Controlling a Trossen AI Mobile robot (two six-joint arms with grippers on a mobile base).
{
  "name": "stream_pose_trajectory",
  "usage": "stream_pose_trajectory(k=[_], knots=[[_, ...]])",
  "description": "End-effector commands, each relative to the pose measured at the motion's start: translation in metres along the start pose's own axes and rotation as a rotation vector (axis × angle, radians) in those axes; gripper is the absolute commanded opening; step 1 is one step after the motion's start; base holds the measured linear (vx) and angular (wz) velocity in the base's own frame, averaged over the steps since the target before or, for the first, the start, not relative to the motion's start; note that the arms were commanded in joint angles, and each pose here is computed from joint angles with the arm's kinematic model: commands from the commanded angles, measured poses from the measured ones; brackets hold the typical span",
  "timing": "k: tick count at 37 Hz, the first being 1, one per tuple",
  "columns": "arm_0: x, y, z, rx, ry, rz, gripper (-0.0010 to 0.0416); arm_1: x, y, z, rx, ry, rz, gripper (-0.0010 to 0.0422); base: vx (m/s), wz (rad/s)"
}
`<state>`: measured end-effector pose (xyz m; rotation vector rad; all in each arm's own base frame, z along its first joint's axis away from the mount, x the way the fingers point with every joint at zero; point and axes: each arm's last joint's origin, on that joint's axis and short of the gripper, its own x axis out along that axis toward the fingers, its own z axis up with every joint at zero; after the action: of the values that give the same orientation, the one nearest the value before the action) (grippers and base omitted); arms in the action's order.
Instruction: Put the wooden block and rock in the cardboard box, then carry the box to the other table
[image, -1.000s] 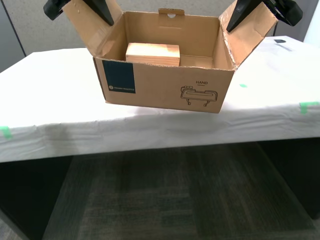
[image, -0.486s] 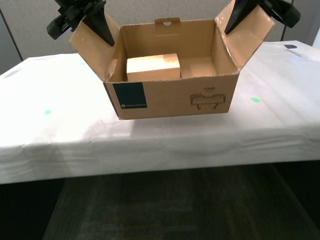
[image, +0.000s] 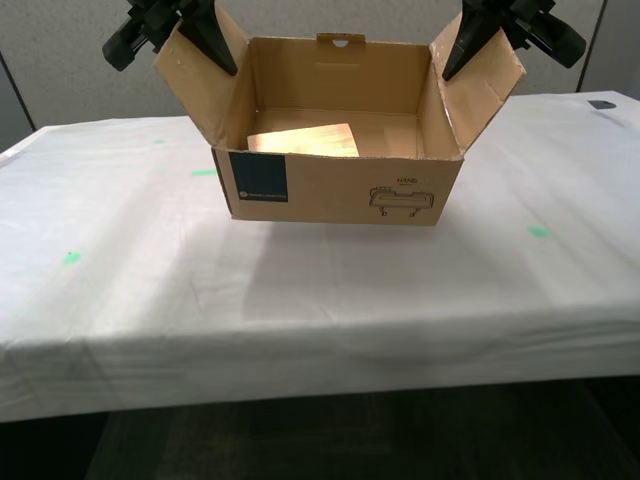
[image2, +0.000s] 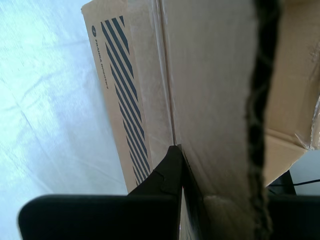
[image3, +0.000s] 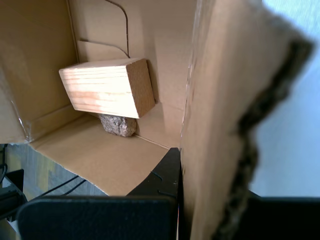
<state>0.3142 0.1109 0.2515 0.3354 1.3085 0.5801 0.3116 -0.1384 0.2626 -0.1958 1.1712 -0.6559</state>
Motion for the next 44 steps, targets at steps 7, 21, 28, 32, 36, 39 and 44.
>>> stream_pose_trajectory(k=[7, 21, 28, 32, 36, 39, 44], knots=[[0.0, 0.002, 0.003, 0.013, -0.028, 0.02, -0.0001, 0.0, 0.0, 0.0, -0.003, -0.006, 0.007, -0.0001, 0.146, 0.026], [-0.004, 0.006, 0.011, 0.044, -0.085, 0.037, -0.0001, 0.0, 0.002, 0.001, -0.01, -0.025, 0.1, -0.0001, 0.135, 0.004], [0.006, 0.003, 0.025, 0.052, -0.125, 0.052, -0.0001, 0.002, 0.003, 0.006, 0.005, -0.069, 0.1, -0.0001, 0.016, 0.0], [0.023, -0.005, 0.036, 0.072, -0.092, 0.044, -0.0001, 0.009, 0.007, 0.01, -0.023, -0.068, 0.098, -0.0001, -0.022, -0.007], [0.043, -0.011, 0.044, 0.079, -0.054, 0.038, -0.0001, 0.026, 0.015, 0.011, -0.036, -0.027, 0.108, -0.0001, -0.022, -0.013], [0.05, -0.014, 0.047, 0.086, -0.04, 0.034, -0.0001, 0.037, 0.021, 0.012, -0.039, 0.0, 0.114, -0.0001, -0.004, 0.001], [0.054, -0.016, 0.05, 0.088, -0.037, 0.032, -0.0001, 0.046, 0.026, 0.015, -0.038, -0.001, 0.119, -0.0001, 0.0, 0.0]])
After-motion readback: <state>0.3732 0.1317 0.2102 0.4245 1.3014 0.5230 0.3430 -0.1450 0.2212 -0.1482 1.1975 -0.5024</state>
